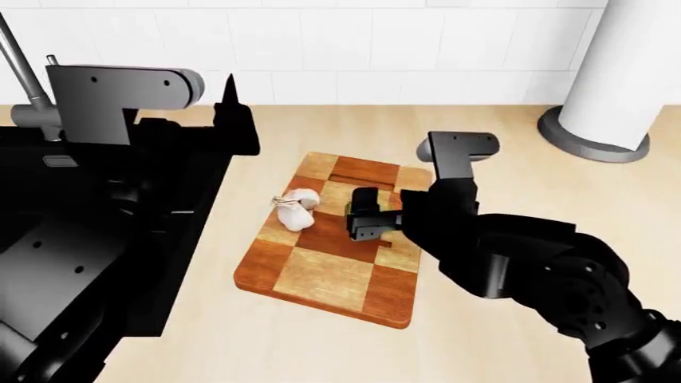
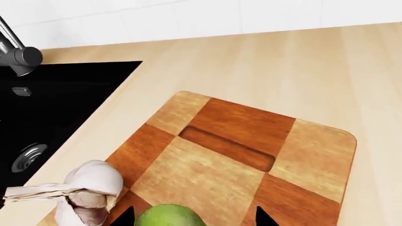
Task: Pick the vegetables from the sink and place them on the cutting board.
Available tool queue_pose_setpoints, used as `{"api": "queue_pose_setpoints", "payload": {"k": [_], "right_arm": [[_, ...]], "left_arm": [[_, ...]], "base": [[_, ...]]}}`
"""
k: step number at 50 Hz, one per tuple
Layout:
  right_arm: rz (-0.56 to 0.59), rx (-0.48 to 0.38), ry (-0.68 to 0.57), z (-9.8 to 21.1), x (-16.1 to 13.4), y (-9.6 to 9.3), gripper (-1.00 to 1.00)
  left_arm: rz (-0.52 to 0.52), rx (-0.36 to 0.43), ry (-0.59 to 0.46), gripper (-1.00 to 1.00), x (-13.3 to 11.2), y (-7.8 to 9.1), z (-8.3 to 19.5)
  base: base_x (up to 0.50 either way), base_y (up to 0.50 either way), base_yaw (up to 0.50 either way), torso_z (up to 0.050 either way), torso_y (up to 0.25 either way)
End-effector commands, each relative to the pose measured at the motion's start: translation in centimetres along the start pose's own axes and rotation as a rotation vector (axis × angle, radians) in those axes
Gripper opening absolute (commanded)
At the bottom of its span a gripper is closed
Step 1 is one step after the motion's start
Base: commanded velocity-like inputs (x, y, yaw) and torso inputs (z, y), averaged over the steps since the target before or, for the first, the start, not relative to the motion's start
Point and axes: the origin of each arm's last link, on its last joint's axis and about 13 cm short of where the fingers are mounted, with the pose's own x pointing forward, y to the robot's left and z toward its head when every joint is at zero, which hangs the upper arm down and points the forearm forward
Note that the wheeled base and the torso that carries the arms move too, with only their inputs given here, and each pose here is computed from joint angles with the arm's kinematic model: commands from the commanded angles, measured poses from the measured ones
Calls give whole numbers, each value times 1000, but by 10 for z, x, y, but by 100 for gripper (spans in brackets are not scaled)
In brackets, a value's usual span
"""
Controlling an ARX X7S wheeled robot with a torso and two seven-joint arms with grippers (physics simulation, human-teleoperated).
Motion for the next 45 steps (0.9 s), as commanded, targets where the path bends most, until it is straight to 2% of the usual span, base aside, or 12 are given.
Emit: {"api": "queue_pose_setpoints", "payload": {"k": [1,10,24,30,38,45], "right_arm": [[8,-5,-9,1,-2,1,100],[14,-11,-27,5,-8,3,100],[-2,-66,-210,28,-52,11,100],[-21,-159,-363,12,-82,17,100],[-45,-189,-539,-35,-119,26,100],[-60,-203,-683,-56,-153,31,100]], "left_arm": [[-2,-2,3,100,0,0,-1],[-1,-3,1,100,-1,0,-1],[-3,-15,-5,100,-6,1,1],[19,-10,-39,100,-38,2,-2],[75,-35,4,100,-83,6,-33],[138,-62,-85,100,-101,14,-23]], "base": [[0,0,0,0,0],[0,0,0,0,0],[0,0,0,0,0],[0,0,0,0,0],[0,0,0,0,0],[0,0,0,0,0]]}}
